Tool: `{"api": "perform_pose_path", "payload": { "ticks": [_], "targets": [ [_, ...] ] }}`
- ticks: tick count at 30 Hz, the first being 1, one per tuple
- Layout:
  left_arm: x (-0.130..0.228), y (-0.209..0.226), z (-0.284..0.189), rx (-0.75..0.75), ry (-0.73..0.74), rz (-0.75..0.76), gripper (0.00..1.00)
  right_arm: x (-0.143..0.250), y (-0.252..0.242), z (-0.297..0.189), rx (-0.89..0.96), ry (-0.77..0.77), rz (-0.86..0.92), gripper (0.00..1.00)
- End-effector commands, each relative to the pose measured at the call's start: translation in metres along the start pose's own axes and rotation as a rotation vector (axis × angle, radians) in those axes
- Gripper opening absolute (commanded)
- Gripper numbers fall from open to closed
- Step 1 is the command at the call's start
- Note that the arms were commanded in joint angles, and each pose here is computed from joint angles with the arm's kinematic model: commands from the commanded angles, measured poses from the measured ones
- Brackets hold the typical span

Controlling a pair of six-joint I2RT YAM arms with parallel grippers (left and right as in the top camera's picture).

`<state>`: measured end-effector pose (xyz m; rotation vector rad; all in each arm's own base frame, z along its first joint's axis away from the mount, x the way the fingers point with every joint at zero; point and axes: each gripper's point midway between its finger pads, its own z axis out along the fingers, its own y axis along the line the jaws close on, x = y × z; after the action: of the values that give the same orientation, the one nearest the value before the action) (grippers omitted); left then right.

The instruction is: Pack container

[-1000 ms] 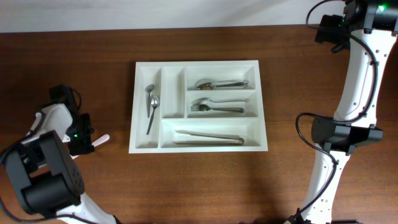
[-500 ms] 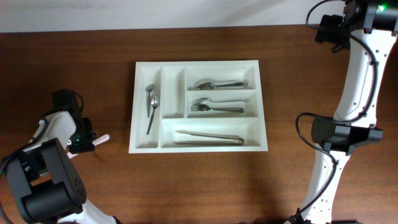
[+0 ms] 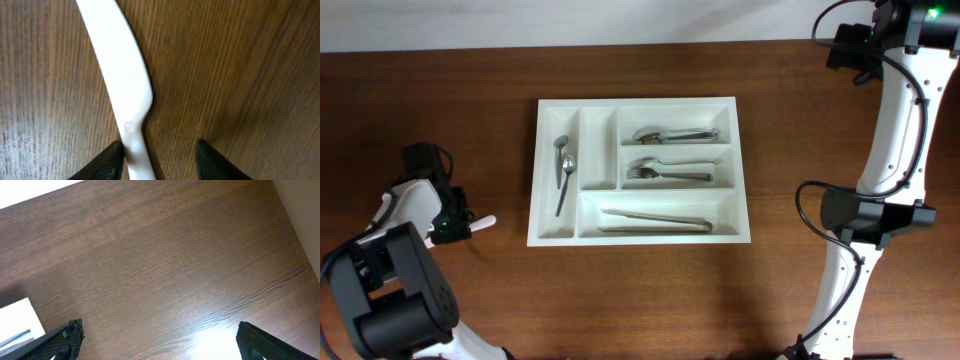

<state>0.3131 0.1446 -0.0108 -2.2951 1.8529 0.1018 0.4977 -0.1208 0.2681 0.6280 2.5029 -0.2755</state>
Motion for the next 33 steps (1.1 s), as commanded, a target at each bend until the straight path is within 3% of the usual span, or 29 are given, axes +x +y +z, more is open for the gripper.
{"api": "perform_pose_path", "payload": {
  "ticks": [1,13,20,24,28,33],
  "targets": [
    [0.057,0.061,0.055,-0.202,0.240,-0.013,0.47,-0.007,-0.004,-0.023,-0.014,-0.048,0.007,0.99],
    [0.059,0.065,0.054,-0.219,0.251,-0.013,0.38,-0.007,-0.004,-0.023,-0.014,-0.048,0.007,0.99],
    [0.059,0.071,0.052,-0.242,0.254,-0.012,0.21,-0.007,-0.004,-0.023,-0.014,-0.048,0.007,0.99],
    [0.060,0.071,0.052,-0.246,0.254,-0.012,0.19,-0.007,-0.004,-0.023,-0.014,-0.048,0.007,0.99],
    [0.060,0.072,0.052,-0.247,0.255,-0.012,0.04,-0.007,-0.004,-0.023,-0.014,-0.048,0.007,0.99],
    [0.058,0.072,0.052,-0.247,0.247,-0.009,0.02,-0.007,-0.004,-0.023,-0.014,-0.048,0.007,0.99]
  ]
}}
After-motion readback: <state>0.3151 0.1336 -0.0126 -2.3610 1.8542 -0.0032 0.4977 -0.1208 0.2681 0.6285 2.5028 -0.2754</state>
